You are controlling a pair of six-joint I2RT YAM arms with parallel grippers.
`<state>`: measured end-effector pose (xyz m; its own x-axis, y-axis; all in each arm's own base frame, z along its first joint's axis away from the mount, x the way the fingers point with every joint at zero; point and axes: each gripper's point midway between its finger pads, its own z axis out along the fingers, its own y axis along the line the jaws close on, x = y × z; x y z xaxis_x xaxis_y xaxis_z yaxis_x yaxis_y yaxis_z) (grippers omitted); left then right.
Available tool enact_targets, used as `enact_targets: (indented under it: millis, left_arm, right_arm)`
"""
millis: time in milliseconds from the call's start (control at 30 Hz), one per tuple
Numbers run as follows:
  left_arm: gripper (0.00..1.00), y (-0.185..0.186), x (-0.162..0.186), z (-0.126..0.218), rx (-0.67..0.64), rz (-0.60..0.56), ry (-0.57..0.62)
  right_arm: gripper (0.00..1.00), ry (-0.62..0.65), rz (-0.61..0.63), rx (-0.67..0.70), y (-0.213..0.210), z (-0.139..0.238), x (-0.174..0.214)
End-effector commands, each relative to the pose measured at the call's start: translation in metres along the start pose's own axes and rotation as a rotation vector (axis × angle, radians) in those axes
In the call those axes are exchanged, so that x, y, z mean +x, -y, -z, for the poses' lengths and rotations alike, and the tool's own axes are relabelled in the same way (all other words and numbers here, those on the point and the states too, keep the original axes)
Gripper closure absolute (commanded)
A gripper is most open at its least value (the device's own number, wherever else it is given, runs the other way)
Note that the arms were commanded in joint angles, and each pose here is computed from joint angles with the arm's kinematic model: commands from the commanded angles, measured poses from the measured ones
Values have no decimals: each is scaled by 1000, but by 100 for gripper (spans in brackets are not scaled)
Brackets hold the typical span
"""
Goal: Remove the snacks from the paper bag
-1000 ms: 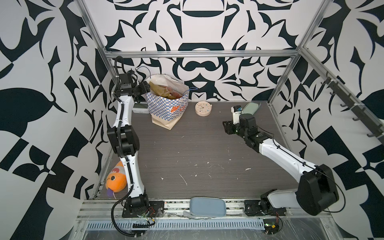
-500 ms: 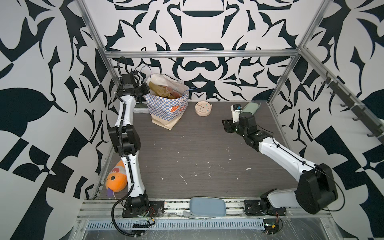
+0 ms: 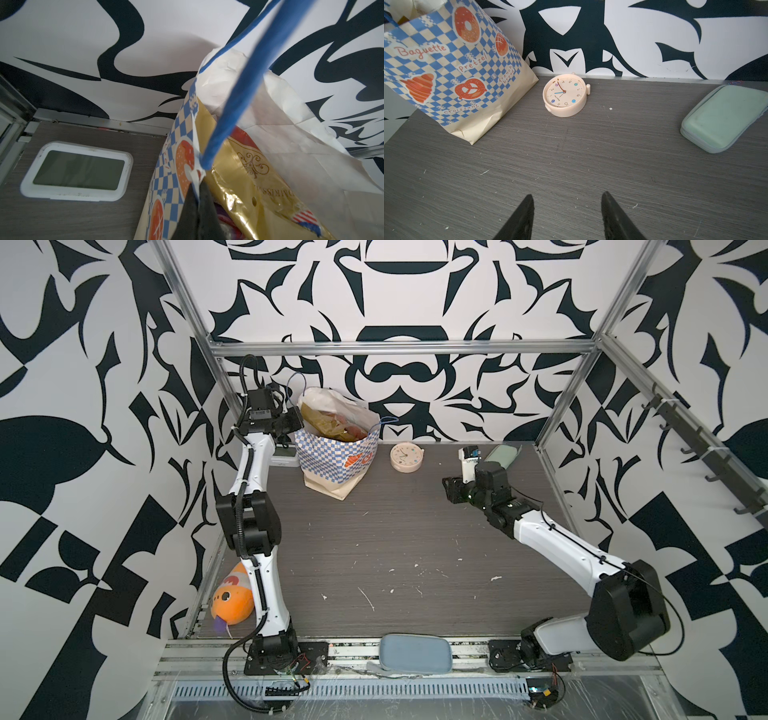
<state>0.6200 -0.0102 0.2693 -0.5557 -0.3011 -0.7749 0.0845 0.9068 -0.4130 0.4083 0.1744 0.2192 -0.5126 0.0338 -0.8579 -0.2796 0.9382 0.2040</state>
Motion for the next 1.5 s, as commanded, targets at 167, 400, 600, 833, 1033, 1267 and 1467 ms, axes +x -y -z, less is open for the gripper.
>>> enact_targets:
  millis: [167,400,600,833,1033,1267,1467]
  left_arm:
    - [100,40,0,50,60,30,-8]
    - [100,48,23,72,63,28,-27]
    - [100,44,44,101,-7,20,-20]
    - [100,67,57,138,17,7,28]
    - [100,81,83,159,53,24,1]
    - [100,99,121,186,121,19,-59]
    - [100,130,151,203,258,-62,-109]
  right_arm:
    - [44,67,-7,-39,-13,4,-30]
    - [45,50,-14,-89,-25,0,-36]
    - [44,4,-23,-133,-37,-6,-38]
    - [44,-17,-84,-223,-62,-7,-50]
    - [44,-3,-137,-325,-93,-6,-65]
    - [45,39,-132,-334,-105,5,-77]
    - [43,171,-87,-228,-82,43,-96]
